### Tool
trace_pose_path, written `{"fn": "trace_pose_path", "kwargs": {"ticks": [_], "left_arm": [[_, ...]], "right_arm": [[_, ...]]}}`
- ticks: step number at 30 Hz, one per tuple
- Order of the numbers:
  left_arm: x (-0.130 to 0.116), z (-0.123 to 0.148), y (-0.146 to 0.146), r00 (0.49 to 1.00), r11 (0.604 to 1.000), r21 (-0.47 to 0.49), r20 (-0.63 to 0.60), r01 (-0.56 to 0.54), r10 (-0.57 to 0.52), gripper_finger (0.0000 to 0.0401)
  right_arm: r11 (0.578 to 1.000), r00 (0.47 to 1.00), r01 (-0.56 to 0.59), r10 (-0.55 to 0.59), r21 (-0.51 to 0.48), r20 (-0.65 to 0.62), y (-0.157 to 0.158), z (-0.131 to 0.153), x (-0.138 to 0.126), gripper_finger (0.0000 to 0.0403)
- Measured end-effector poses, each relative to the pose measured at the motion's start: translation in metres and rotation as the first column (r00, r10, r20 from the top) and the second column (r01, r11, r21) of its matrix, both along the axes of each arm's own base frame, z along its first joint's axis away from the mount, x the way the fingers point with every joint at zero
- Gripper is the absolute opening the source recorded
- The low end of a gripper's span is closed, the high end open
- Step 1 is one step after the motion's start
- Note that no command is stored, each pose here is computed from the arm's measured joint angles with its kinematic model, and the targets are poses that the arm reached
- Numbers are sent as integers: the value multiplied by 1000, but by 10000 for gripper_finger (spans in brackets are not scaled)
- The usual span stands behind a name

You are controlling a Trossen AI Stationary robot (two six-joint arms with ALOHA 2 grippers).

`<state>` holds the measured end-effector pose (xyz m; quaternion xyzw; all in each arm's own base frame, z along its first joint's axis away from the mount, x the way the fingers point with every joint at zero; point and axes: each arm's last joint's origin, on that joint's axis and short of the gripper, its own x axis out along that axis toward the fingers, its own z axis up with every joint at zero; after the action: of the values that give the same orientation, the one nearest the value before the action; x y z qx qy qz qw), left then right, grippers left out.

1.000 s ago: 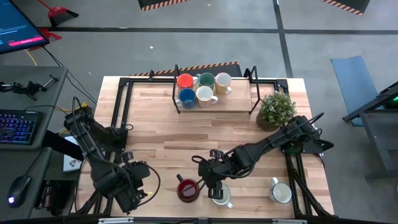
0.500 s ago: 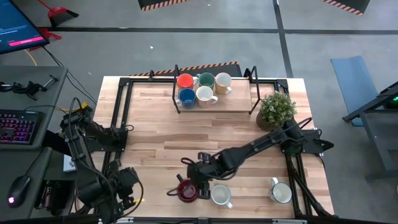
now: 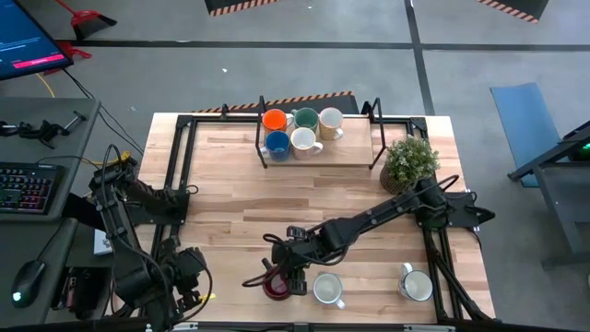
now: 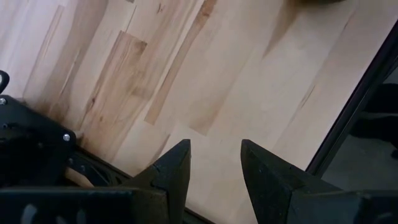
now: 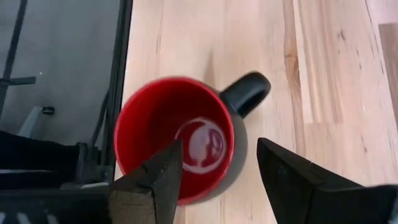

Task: Place coffee mugs
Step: Put the black mug on the shelf

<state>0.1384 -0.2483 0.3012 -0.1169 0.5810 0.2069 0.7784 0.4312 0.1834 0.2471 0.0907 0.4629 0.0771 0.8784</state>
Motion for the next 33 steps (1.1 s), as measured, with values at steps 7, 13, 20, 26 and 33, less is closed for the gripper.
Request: {"fn": "trace_pose_path", "kwargs": {"ticks": [7, 13, 20, 26, 33], "left_arm": [[0, 0, 0, 1000, 1000, -1, 2, 0, 0, 131], [0, 0, 0, 1000, 1000, -2, 3, 0, 0, 131], [0, 0, -1, 1000, 1000, -8, 6, 0, 0, 131], [0, 0, -1, 1000, 1000, -7, 5, 0, 0, 131], [0, 0, -1, 1000, 1000, -8, 6, -5, 5, 131]], "right_arm": [[1000, 999, -8, 8, -1, -38, 4, -26, 9, 185], [1000, 1000, -16, 16, 8, -13, 2, -27, 13, 185], [1000, 1000, -30, 30, -6, -3, -2, -30, 17, 185], [1000, 999, -30, 30, 7, -14, -6, -38, 22, 185], [998, 999, -51, 52, 42, -15, -13, -43, 28, 185]]}}
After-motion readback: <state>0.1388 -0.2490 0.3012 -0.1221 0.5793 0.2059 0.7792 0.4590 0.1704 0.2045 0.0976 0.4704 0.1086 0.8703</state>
